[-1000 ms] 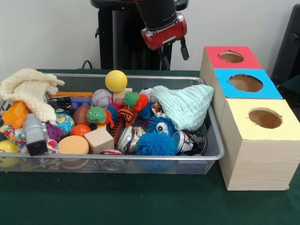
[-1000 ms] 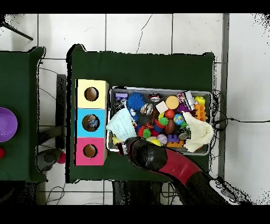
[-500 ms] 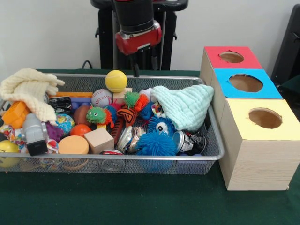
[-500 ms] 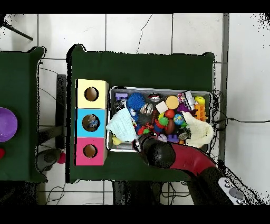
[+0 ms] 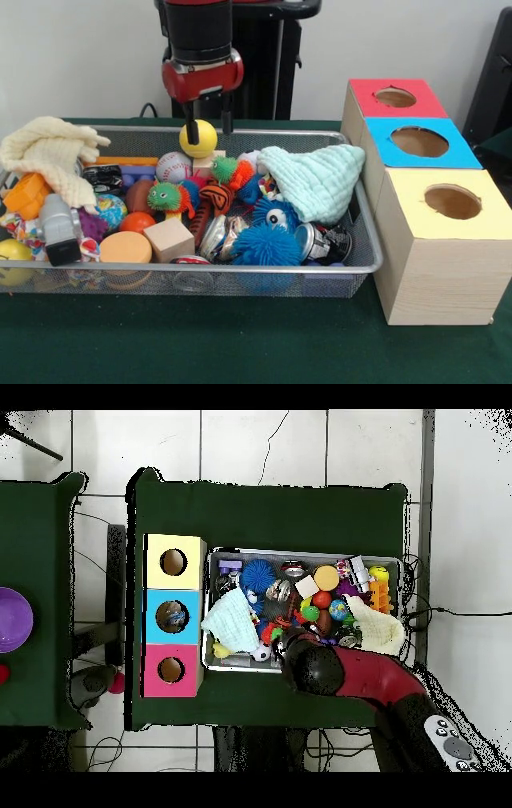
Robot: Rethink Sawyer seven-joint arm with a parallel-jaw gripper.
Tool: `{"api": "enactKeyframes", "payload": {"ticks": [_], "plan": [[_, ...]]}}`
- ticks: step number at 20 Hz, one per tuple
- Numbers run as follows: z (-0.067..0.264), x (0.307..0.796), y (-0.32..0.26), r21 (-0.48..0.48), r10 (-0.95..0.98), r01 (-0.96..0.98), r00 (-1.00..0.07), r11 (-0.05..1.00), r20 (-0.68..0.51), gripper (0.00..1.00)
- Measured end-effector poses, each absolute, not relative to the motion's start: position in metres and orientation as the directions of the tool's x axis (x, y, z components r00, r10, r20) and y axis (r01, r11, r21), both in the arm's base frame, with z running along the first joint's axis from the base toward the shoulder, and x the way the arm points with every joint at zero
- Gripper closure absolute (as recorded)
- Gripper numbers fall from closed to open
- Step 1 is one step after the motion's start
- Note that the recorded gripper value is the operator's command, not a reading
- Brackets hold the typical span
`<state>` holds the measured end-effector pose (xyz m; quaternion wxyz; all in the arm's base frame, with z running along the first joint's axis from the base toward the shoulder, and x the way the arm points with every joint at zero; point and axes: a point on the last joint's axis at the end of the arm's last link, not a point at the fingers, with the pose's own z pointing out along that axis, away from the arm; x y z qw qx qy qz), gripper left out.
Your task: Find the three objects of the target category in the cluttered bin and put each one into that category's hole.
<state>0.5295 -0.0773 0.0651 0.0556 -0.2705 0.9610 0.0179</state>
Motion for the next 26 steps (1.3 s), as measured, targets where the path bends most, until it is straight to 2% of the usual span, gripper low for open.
{"api": "enactKeyframes", "payload": {"ticks": [3, 7, 13, 17, 21, 26], "plan": [[0.056, 0.531, -0.082, -0.019, -0.513, -0.514, -0.851, 0.857, -0.114, 0.00], [0.028, 0.530, -0.083, -0.056, -0.514, -0.511, -0.850, 0.857, -0.112, 0.00], [-0.011, 0.524, -0.075, -0.060, -0.490, -0.487, -0.861, 0.871, -0.134, 0.00], [-0.026, 0.522, -0.072, -0.017, -0.411, -0.412, -0.904, 0.911, -0.121, 0.00], [-0.022, 0.527, -0.073, 0.027, -0.325, -0.329, -0.941, 0.944, -0.095, 0.00], [-0.012, 0.521, -0.070, 0.140, -0.194, -0.194, -0.981, 0.971, -0.012, 0.00]]}}
